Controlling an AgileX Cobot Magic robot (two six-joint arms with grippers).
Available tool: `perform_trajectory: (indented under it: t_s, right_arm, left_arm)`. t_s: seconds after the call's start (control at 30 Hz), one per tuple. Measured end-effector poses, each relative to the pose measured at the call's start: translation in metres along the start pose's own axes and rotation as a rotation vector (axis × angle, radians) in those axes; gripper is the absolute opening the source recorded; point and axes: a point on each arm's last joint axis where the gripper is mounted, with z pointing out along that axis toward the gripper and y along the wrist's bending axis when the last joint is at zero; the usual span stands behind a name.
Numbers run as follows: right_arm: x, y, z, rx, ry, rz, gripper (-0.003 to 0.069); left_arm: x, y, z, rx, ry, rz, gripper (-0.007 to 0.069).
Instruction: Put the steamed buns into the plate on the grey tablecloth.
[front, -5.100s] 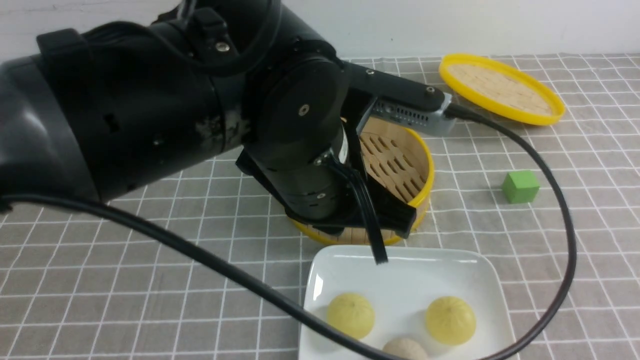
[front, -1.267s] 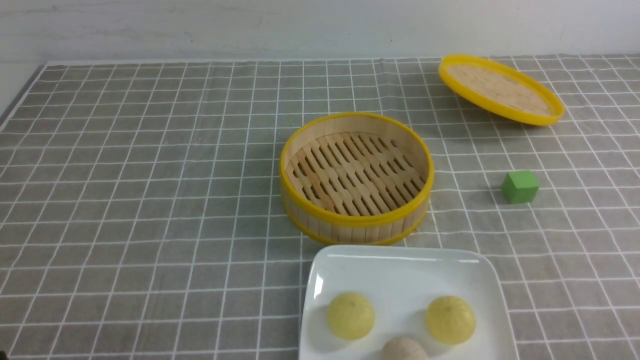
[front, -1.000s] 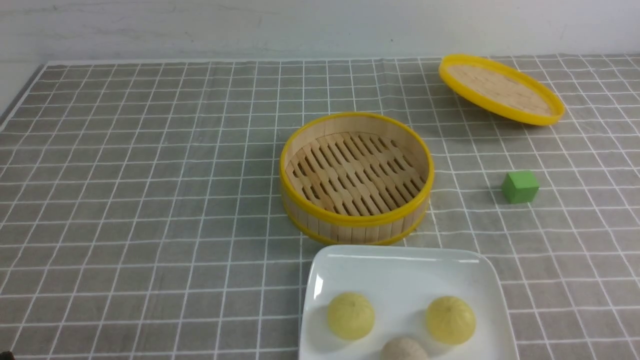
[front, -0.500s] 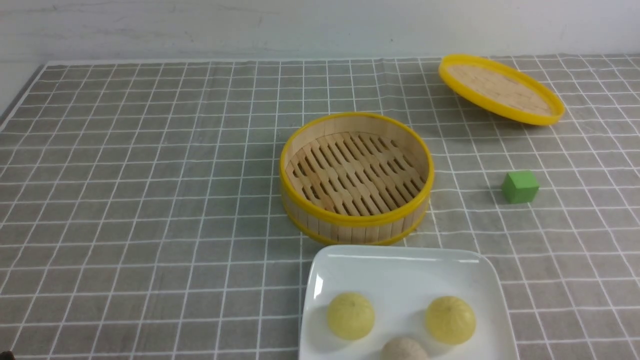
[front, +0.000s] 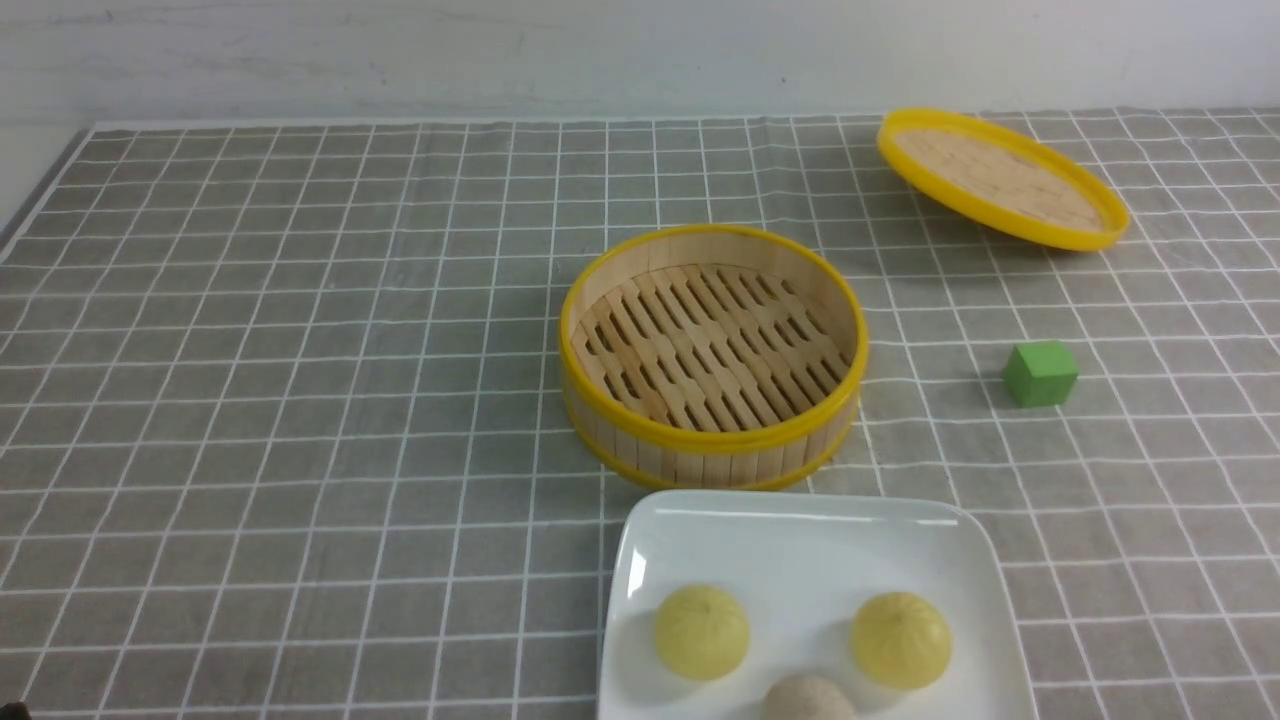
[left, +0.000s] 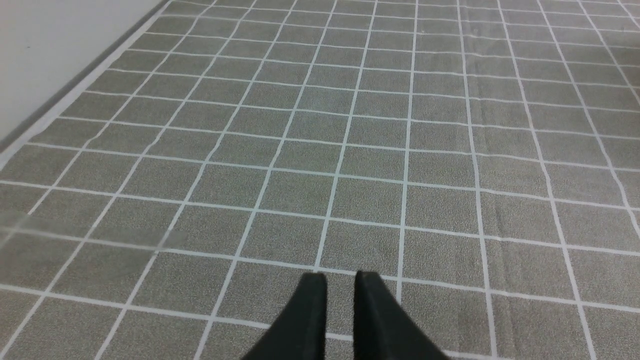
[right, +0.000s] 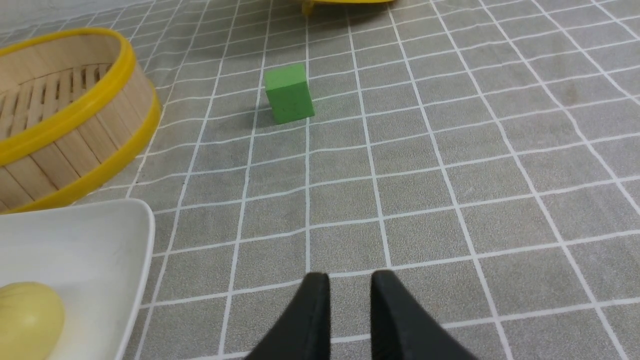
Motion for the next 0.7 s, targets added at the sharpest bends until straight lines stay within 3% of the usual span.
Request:
perform_trajectory:
  t_s: [0.7]
  right_arm:
    - [0.0000,0.0000,0.0000,0.000,0.000,0.000,0.0158]
  left_arm:
    - [0.0000,0.0000,0.0000,0.000,0.000,0.000,0.0144]
